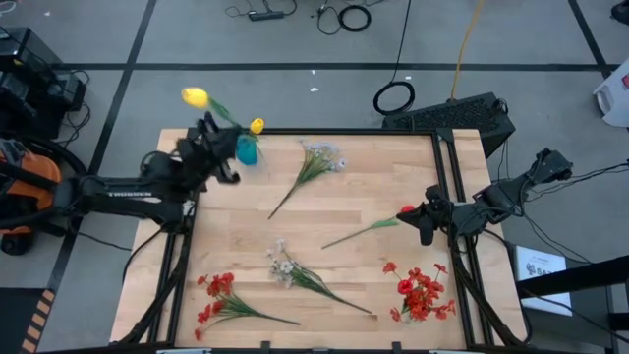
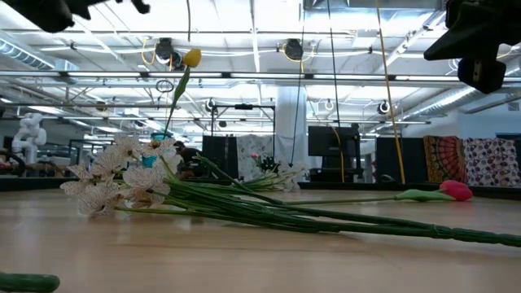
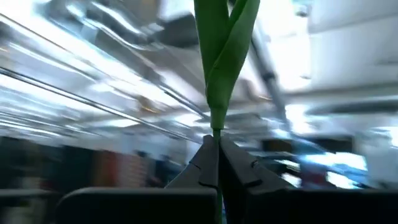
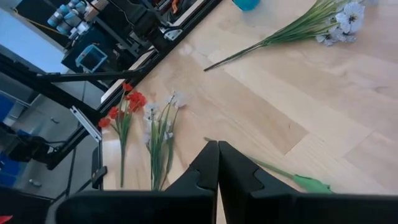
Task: Sort flowers into vase by color
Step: Put the yellow tulip into the blue vase
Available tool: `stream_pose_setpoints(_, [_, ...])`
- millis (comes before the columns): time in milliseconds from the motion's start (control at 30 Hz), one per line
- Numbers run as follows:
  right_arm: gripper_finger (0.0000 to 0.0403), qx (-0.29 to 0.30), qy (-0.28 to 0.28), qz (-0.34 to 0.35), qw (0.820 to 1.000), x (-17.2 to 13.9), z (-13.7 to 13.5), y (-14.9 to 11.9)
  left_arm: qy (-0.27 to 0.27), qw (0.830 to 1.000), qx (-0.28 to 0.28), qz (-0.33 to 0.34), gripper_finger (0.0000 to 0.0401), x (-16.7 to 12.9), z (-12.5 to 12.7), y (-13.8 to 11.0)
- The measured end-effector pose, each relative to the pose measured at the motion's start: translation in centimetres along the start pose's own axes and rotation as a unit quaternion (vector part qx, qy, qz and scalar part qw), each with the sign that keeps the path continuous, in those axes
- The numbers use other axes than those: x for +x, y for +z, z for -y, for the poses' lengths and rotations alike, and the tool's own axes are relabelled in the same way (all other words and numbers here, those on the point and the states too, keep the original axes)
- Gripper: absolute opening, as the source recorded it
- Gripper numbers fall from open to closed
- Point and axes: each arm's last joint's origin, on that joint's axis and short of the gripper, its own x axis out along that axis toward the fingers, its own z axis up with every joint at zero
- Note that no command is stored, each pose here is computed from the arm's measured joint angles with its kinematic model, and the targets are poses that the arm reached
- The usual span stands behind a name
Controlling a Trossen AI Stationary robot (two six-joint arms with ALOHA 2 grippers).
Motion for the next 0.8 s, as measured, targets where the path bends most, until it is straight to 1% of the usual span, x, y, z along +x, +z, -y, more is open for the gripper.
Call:
stream_pose_setpoints(100, [0.0,-0.007,-0.001,0.0,1.0,0.0,0.0,0.0,0.057,0.997,0.046,0.004,0.0,0.6,-0.8,1.3])
stream_pose_setpoints(167, [0.0,-0.008,-0.001,0.001,1.0,0.0,0.0,0.0,0.087,0.994,0.064,-0.006,0.0,0.9,-1.3,2.0])
stream_pose_setpoints(233, [0.0,-0.016,-0.002,0.0,1.0,0.1,0.0,0.0,0.119,0.989,0.08,-0.023,0.0,1.2,-2.1,2.6])
stream_pose_setpoints(300, [0.0,-0.03,-0.003,0.0,1.0,0.1,0.0,0.0,0.143,0.983,0.099,-0.054,0.0,1.4,-2.8,2.7])
stream_pose_setpoints(367, [0.0,-0.043,-0.003,0.0,0.999,0.1,0.0,-0.1,0.166,0.976,0.11,-0.088,0.0,1.3,-3.4,2.1])
stream_pose_setpoints(467, [0.0,-0.048,-0.003,-0.001,0.999,0.1,0.0,-0.1,0.194,0.967,0.102,-0.133,0.0,1.2,-4.5,0.9])
stream_pose_setpoints(567, [0.0,-0.047,-0.003,-0.001,0.999,0.1,0.0,-0.1,0.21,0.957,0.098,-0.174,0.0,0.8,-5.5,-0.8])
stream_pose_setpoints(667, [0.0,-0.046,-0.004,0.002,0.999,0.1,0.0,0.0,0.227,0.953,0.087,-0.179,0.0,-0.6,-6.5,-2.7])
stream_pose_setpoints(800, [0.0,-0.025,-0.011,0.013,1.0,0.1,0.0,0.0,0.238,0.956,0.092,-0.143,0.0,-2.5,-7.4,-3.8])
